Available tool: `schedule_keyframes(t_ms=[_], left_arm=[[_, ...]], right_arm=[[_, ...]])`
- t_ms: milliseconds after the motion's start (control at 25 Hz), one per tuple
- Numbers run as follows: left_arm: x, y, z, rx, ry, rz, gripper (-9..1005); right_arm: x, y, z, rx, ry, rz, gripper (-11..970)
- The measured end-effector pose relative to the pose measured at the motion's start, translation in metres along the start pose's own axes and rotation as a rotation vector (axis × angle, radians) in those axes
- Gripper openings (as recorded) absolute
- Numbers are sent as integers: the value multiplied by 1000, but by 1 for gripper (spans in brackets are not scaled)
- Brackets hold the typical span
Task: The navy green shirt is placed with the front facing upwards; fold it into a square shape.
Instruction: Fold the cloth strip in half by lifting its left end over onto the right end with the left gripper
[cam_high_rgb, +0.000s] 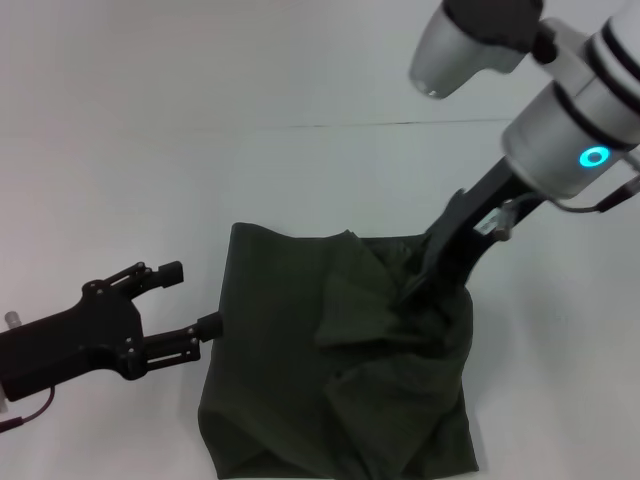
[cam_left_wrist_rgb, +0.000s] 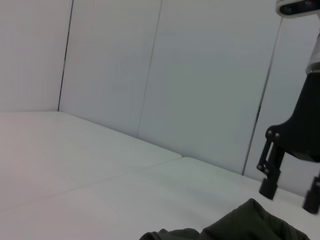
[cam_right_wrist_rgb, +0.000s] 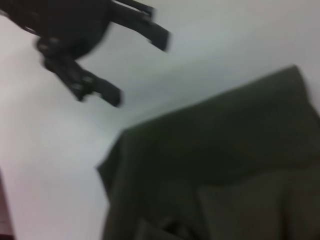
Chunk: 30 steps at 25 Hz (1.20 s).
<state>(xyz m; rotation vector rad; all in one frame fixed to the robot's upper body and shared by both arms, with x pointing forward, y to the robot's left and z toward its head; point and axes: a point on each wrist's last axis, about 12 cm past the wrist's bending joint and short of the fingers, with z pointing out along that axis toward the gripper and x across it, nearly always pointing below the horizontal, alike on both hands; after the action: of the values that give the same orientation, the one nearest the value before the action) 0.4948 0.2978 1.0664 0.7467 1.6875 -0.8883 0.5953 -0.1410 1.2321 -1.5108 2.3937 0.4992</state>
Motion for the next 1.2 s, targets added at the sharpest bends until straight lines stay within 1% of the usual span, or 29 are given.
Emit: schedule_keyframes(t_ms=[160,280,400,520,760,880,1000,1200], left_arm=[[1,0,-1,-5,-5,-8,920],[2,0,-1,-5,-6,-11,920],[2,-1,-1,-4,-6,-14,920],[3,-1,0,-4,-7,-19,920],[4,-1,1,-2,-8,-28,919],[4,-1,-1,-12,-14,-31,919],[4,-1,-2,-20,-24,-35,919],[5,-1,-2,-19,-27,-41,919]], right_arm=[[-7,7,12,-81,-25,8,598],[-10,8,26,-108,2,35,598],[-12,8,37,-76,20,28,597],[-14,8,40,-46,13,9,597],[-13,7,50,-68,31,27,596],[-13,6,52,-51,29,28,595],[-12,2,52,-11,37,23,595],[-11,-1,57,65,83,-17,594]])
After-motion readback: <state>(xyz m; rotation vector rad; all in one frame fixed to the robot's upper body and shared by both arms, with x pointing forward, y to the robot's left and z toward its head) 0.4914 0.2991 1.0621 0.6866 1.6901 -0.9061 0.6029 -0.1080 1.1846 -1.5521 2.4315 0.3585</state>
